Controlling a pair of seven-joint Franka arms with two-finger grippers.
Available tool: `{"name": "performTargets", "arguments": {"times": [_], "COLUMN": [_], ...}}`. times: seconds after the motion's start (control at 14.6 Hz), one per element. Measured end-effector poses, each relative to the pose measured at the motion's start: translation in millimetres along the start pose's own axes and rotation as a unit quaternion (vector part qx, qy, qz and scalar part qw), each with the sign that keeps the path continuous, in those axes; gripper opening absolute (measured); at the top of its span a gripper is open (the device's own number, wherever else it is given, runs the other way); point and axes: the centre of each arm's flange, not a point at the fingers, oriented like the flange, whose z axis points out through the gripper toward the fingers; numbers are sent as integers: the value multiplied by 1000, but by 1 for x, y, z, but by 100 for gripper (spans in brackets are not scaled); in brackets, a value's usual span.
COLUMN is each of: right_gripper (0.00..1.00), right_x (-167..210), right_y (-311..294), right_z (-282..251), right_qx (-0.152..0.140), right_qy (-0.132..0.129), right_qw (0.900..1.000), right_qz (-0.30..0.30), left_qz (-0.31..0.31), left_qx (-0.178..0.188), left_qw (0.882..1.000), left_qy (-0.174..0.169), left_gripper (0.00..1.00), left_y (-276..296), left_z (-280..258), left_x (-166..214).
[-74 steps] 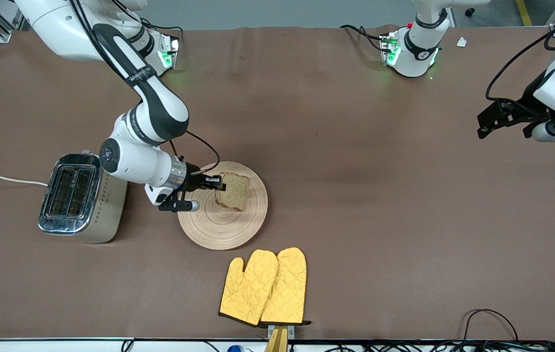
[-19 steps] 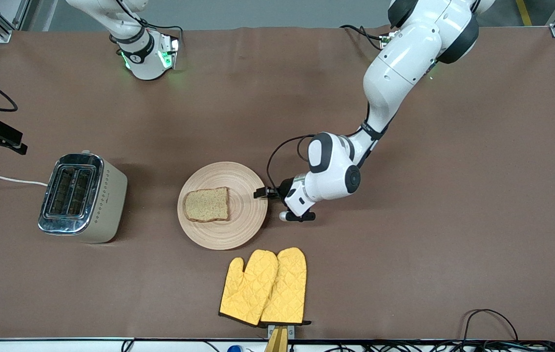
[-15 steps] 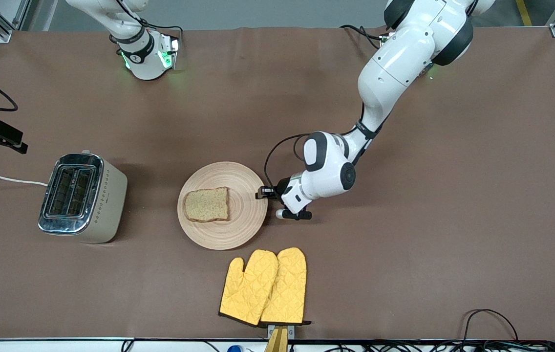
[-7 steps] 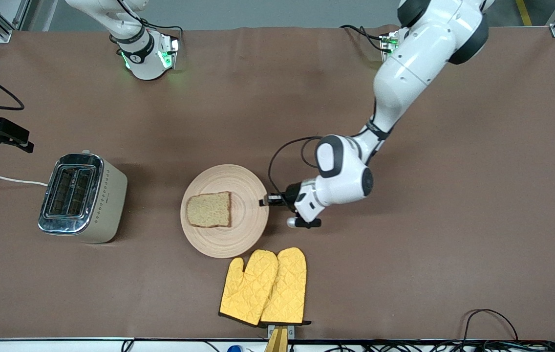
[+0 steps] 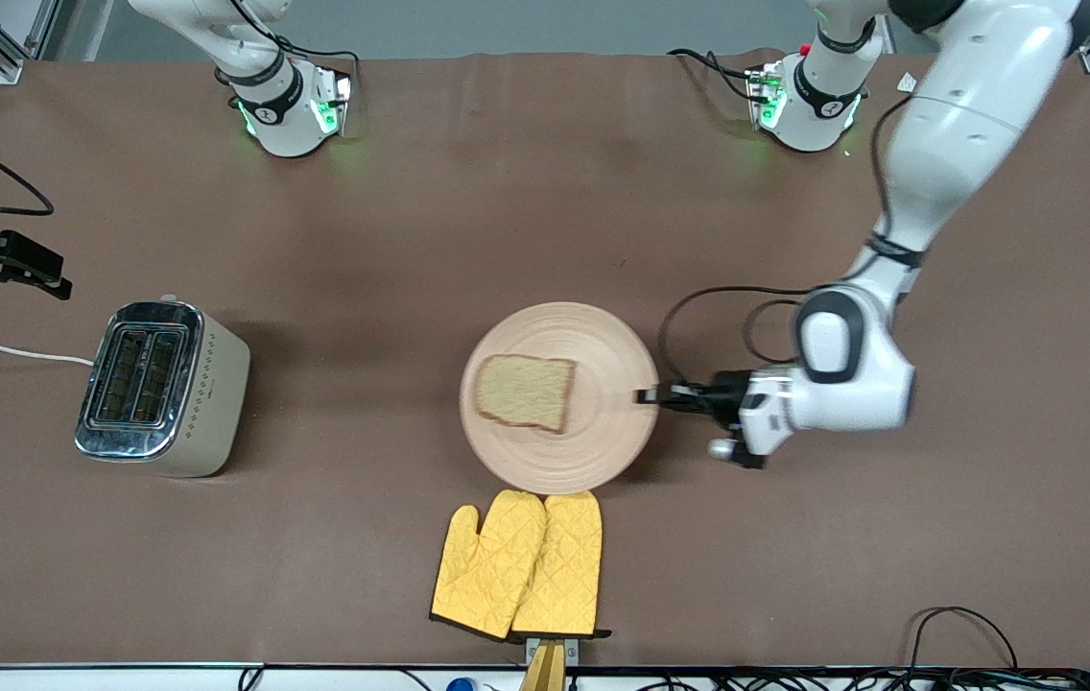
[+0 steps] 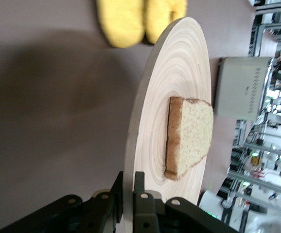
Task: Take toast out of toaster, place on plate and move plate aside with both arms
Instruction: 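Slide the plate with bread away from the toaster with the left gripper, then release the plate rim and draw the left gripper back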
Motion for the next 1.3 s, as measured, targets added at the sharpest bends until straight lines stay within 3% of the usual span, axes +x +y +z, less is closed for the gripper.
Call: {"name": "performTargets", "arguments": {"times": [0.21, 0.41, 0.75, 1.03, 1.1, 1.3], "right_gripper": [100, 100, 100, 100, 100, 100], "right_x": [0, 0, 0, 0, 0, 0], "right_y": [0, 1, 1, 1, 1, 1], "right_z": [0, 0, 0, 0, 0, 0], "right_qx": [0, 0, 0, 0, 0, 0], "right_qy": [0, 0, 0, 0, 0, 0], "right_qw": [1000, 1000, 1000, 1000, 1000, 1000], "right_qz": [0, 1, 1, 1, 1, 1], "left_qz": [12, 26, 35, 24, 22, 21], "left_qx": [12, 23, 4, -9, -9, -9], "left_qw": [1000, 999, 999, 999, 999, 999], "left_qy": [-5, 7, 25, 25, 27, 40], "left_gripper": [10, 10, 10, 10, 15, 45], "left_y": [-88, -145, -223, -233, -236, -241], "left_z": [-94, -145, -169, -169, -171, -188], "left_x": [-17, -35, -60, -61, -62, -62]}}
